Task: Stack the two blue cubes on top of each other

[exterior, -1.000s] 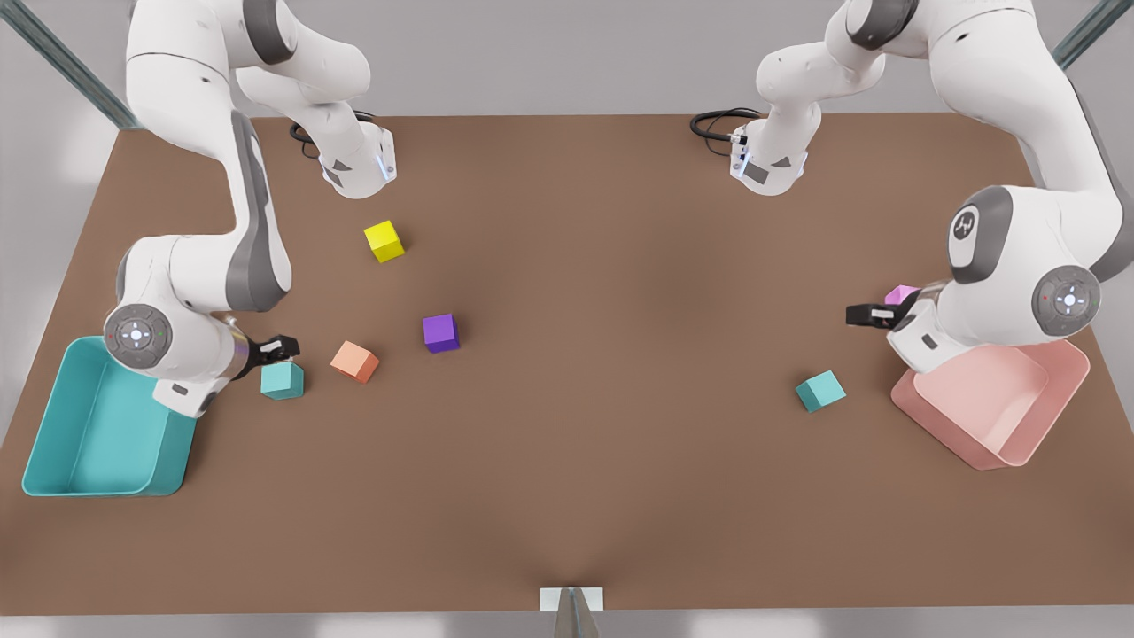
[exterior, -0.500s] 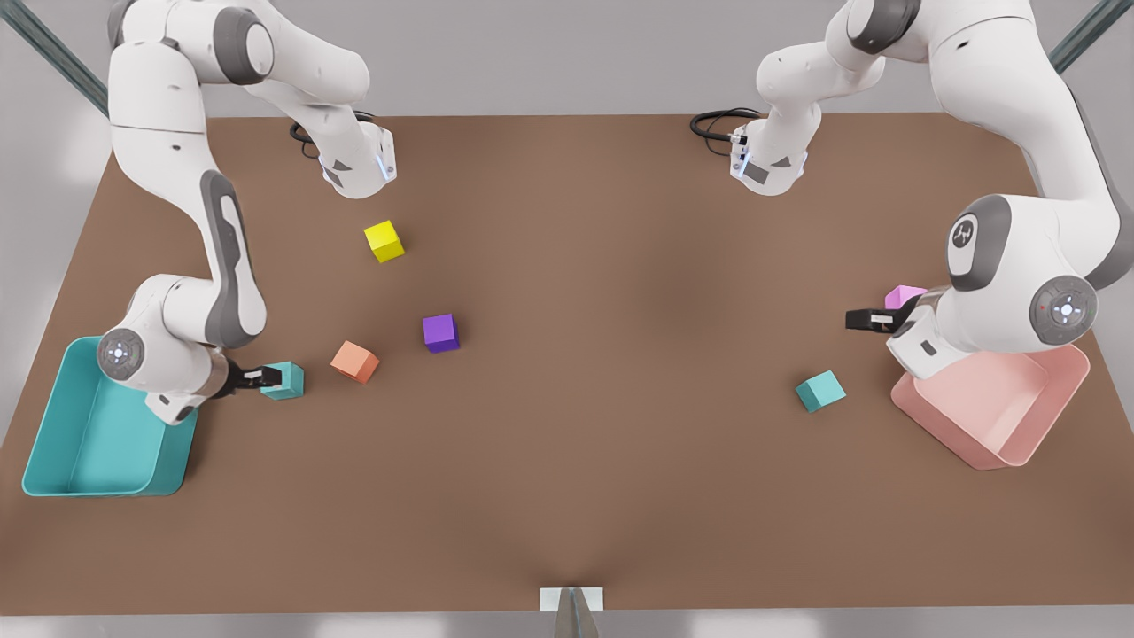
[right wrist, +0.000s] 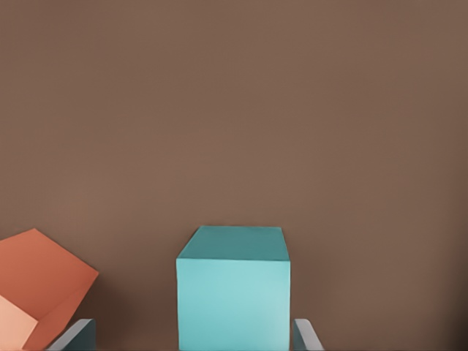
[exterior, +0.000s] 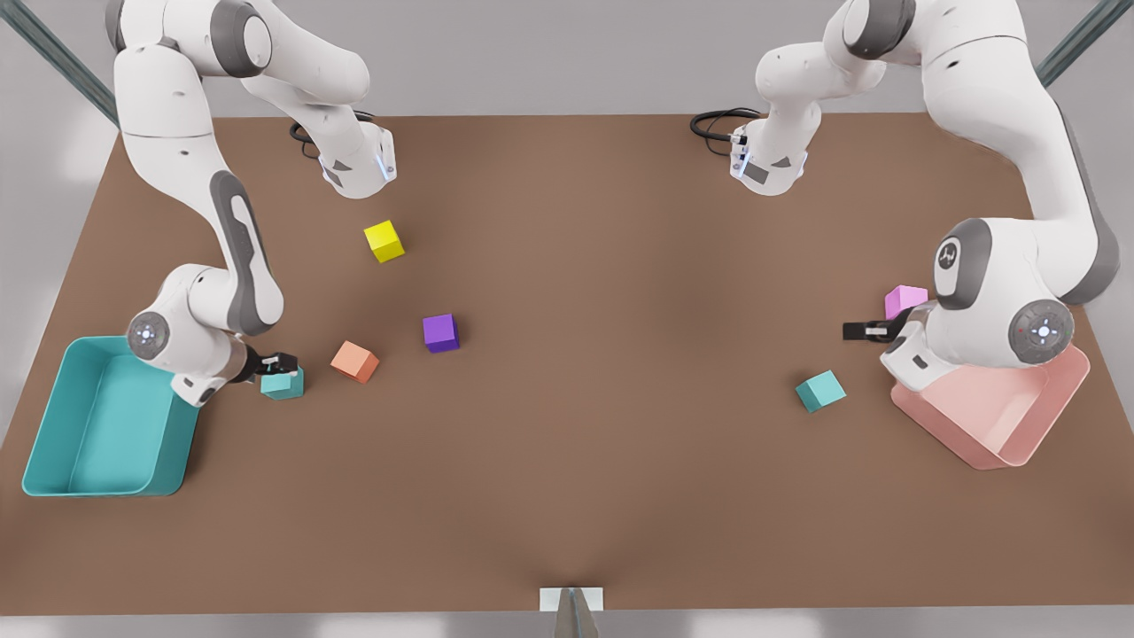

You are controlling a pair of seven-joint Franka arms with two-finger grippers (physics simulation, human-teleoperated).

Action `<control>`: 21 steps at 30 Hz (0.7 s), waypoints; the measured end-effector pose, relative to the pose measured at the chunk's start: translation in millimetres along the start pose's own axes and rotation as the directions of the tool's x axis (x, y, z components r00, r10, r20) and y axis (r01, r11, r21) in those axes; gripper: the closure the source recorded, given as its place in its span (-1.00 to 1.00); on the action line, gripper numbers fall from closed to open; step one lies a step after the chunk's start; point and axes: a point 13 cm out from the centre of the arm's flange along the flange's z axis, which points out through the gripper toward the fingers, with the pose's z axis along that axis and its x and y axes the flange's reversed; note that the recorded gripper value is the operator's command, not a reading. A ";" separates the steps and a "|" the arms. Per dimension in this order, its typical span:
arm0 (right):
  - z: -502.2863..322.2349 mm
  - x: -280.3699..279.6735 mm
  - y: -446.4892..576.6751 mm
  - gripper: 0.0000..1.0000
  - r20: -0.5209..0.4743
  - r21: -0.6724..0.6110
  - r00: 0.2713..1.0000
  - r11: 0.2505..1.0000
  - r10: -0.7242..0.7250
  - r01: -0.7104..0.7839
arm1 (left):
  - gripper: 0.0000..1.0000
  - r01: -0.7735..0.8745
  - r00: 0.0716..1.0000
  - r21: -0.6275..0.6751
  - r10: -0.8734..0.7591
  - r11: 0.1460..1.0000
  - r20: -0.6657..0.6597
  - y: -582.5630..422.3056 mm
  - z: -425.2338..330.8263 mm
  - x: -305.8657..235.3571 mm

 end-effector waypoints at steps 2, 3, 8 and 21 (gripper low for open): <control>6.4 0.9 -1.5 -1.00 0.005 0.004 1.000 1.000 -0.006 0.006 | -1.00 -0.013 0.998 -0.001 0.013 1.000 0.054 -18.4 -20.6 11.7; 9.2 0.4 -2.3 -1.00 0.007 0.006 1.000 1.000 -0.010 0.009 | -1.00 -0.018 0.997 0.004 0.018 1.000 0.069 -25.5 -27.3 13.9; 20.1 1.2 -10.7 -1.00 0.016 0.016 1.000 1.000 -0.014 0.013 | -1.00 -0.014 0.997 0.019 0.013 1.000 0.081 -36.5 -32.7 15.5; 52.0 11.0 -14.6 -1.00 0.003 0.019 1.000 0.999 -0.028 0.028 | -1.00 0.009 0.999 0.028 -0.010 1.000 0.053 -38.4 -21.4 12.1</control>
